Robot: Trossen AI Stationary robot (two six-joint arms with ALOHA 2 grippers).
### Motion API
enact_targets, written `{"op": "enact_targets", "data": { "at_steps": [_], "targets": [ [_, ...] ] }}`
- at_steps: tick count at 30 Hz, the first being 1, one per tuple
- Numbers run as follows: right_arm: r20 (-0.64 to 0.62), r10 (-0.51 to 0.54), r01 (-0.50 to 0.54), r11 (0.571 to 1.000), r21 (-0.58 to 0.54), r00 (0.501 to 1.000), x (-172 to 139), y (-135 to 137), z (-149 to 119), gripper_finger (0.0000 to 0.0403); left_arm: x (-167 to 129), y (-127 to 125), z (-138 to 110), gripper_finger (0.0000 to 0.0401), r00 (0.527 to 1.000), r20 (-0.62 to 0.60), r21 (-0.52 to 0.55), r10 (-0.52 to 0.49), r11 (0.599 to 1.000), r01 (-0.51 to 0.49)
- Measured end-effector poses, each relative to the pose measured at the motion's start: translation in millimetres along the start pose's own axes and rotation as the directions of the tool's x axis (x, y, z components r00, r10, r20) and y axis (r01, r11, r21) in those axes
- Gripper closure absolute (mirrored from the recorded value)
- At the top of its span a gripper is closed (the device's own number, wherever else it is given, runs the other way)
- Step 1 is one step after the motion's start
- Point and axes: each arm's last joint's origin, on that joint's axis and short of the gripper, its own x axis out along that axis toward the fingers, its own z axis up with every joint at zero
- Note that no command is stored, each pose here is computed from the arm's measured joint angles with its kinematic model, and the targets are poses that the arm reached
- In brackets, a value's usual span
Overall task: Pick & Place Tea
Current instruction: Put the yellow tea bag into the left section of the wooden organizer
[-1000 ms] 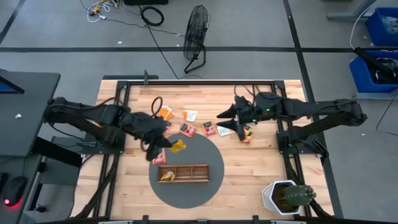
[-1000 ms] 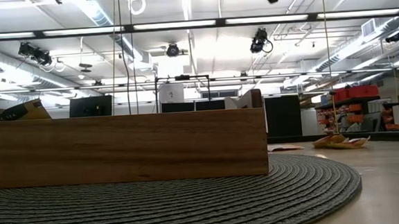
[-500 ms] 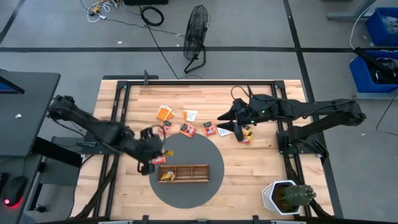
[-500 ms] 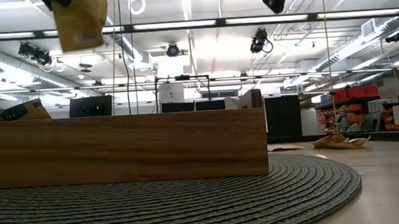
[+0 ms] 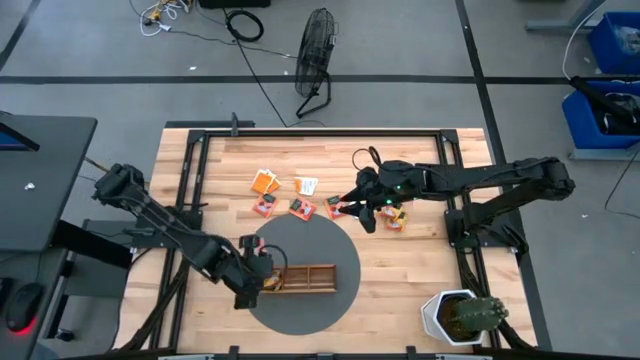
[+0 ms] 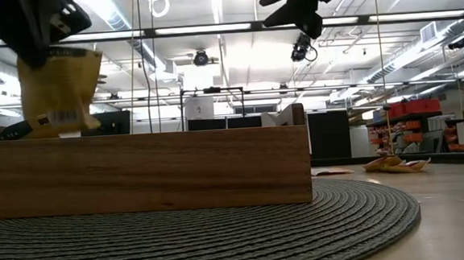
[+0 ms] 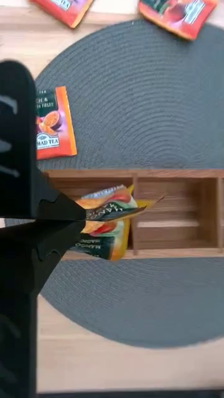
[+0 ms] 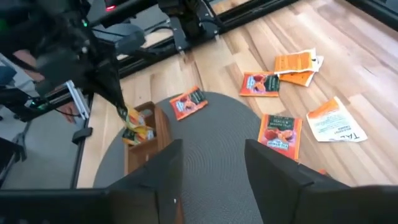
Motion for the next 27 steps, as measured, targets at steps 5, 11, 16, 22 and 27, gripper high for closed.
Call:
{"op": "enact_targets", "data": {
  "at_steps": [5,11,16,22,27],
  "targets": [
    [0.025,0.010,-0.010,1.000,-0.001,1.000,1,1,2,0.0245,16,-13,-1,0.0400,1.000,-0.013,0.022,-0.010,1.000,0.011],
    [0.024,0.013,-0.013,1.000,-0.001,1.000,1,1,2,0.0257,24,-18,-6,0.0400,0.999,-0.043,0.040,0.007,0.999,-0.005],
    [0.024,0.013,-0.012,1.000,-0.002,1.000,1,1,2,0.0258,24,-16,-8,0.0400,0.997,-0.059,0.051,0.043,0.998,-0.040],
    [0.024,0.013,-0.012,1.000,-0.012,1.000,1,1,2,0.0258,24,-14,-9,0.0399,0.996,-0.063,0.066,0.065,0.996,-0.061],
    [0.024,0.013,-0.012,1.000,-0.014,1.000,1,1,2,0.0258,26,-14,-9,0.0399,0.995,-0.061,0.089,0.075,0.994,-0.069]
  ]
}}
